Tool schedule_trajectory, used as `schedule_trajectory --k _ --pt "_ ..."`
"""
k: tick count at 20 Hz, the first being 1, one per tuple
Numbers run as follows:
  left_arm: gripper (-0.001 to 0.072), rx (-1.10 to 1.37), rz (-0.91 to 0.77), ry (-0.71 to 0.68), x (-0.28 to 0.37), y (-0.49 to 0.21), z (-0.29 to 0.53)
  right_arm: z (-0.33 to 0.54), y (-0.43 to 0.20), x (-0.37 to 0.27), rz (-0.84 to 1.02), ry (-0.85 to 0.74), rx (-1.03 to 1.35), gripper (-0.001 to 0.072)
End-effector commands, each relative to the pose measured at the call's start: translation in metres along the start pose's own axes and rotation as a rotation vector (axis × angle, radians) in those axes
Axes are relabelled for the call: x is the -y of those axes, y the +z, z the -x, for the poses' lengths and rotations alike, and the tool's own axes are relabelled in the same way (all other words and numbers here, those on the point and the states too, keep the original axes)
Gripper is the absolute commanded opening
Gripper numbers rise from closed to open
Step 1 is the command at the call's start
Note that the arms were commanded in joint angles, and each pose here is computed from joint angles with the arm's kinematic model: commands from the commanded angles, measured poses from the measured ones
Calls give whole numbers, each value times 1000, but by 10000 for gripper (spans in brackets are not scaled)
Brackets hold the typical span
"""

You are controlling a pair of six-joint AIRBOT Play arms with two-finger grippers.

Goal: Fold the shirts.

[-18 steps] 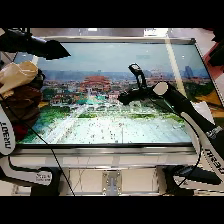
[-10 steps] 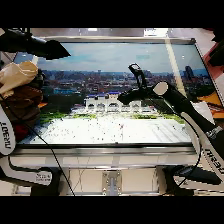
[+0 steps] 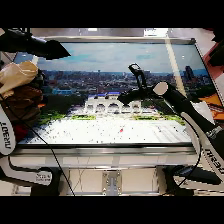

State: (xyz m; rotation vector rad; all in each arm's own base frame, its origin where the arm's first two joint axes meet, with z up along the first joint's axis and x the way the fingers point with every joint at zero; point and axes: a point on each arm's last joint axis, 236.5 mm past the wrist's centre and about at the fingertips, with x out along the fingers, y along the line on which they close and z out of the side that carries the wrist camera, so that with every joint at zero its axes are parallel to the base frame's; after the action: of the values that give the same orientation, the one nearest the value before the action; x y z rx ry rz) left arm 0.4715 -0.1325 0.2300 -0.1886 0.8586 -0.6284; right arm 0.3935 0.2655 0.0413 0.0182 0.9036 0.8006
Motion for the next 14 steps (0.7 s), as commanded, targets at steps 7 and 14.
schedule_trajectory --k 7,14 --pt "282 1 0 0 0 0 0 0 0 -1 0 1 -1 444" --pt "282 4 1 -10 2 1 0 0 -1 -1 -9 3 -4 444"
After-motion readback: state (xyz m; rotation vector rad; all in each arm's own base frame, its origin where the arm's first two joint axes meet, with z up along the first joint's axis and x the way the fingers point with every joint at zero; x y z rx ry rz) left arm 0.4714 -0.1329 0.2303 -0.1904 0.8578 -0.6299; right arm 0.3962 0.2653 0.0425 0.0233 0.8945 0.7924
